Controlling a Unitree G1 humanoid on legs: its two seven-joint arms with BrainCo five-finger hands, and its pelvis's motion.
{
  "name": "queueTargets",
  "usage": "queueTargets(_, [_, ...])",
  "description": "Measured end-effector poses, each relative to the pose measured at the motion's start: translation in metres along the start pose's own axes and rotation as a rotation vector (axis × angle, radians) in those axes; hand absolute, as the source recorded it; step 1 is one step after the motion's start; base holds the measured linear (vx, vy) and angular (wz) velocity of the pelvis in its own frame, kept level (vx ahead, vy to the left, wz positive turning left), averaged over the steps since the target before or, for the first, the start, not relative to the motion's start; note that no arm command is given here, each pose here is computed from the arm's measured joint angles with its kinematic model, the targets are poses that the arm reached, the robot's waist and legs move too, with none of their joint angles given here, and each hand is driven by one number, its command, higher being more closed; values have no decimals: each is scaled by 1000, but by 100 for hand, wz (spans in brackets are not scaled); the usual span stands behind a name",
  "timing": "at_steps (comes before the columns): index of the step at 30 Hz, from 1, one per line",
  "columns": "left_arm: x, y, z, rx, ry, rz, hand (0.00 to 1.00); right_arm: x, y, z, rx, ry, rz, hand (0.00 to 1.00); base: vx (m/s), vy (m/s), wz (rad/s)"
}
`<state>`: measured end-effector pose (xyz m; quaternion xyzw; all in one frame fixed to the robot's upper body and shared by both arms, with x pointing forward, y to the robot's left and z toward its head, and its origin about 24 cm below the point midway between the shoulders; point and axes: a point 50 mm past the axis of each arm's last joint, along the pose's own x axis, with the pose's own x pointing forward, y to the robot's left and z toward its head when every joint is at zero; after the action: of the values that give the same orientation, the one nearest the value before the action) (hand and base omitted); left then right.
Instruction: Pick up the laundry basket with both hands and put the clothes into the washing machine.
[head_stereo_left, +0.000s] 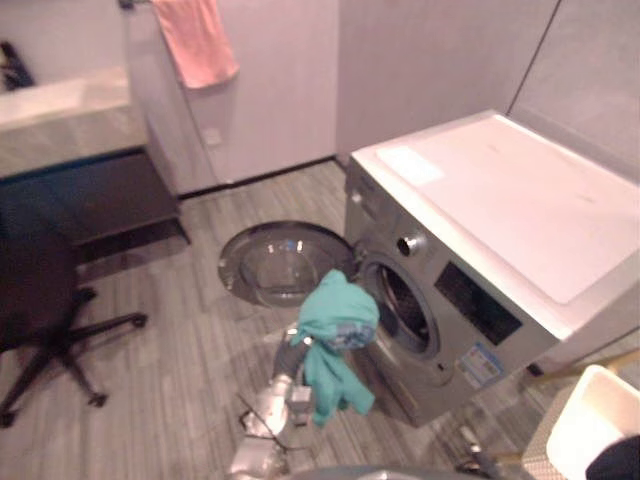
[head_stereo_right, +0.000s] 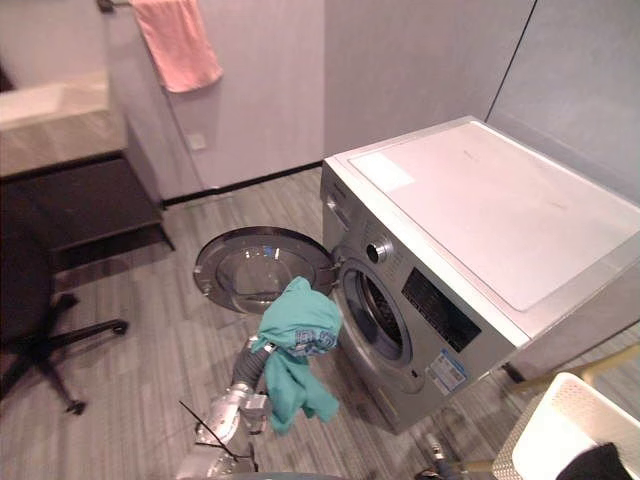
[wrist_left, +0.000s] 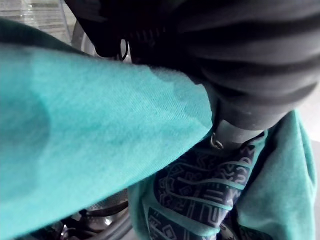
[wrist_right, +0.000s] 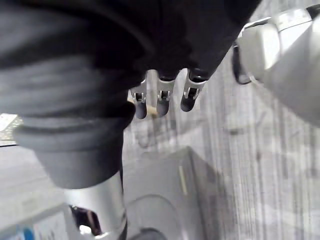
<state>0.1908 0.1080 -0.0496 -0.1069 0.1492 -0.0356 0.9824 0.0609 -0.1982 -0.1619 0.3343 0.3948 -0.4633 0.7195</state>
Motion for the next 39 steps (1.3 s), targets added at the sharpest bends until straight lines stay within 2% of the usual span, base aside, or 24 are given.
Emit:
queueTargets(4, [1,2,3,7,-13,-1,100,0,14,12,25,-47,71,0,132,335,-142])
queueTargets(9, [7,-2,10,3,-39,-15,100,-1,11,13,18,-60,75,0,-1,36,-111])
queueTargets(17, [15,-10,5,-74,-10,-5,100,-2,14,12,15,-69,102,0,108,-53,-49])
queueTargets(20, [17,-9,19,-106,-72,8,100,-3,26,16,1,-90,147,0,66,-82,-2])
queueTargets(25, [3,-7,17,-182,-87,47,100,-4,37,20,-67,-101,202,0,16,90,-56])
queueTargets(29, [-3,-4,11,-178,-65,59,100,-5,37,15,-92,-83,205,0,150,228,-71])
queueTargets(32, [-3,-2,2,-169,-22,64,100,2,15,18,-102,-72,119,0,207,396,-43])
queueTargets(33, [-5,2,-5,-154,9,71,100,6,5,23,-142,-71,86,0,208,476,-40])
queueTargets(37, [-5,31,-1,-31,22,83,100,1,2,1,-147,-1,72,0,152,404,-33])
queueTargets(39, [-5,36,0,-11,20,86,100,3,2,5,-153,-9,72,0,54,231,-47])
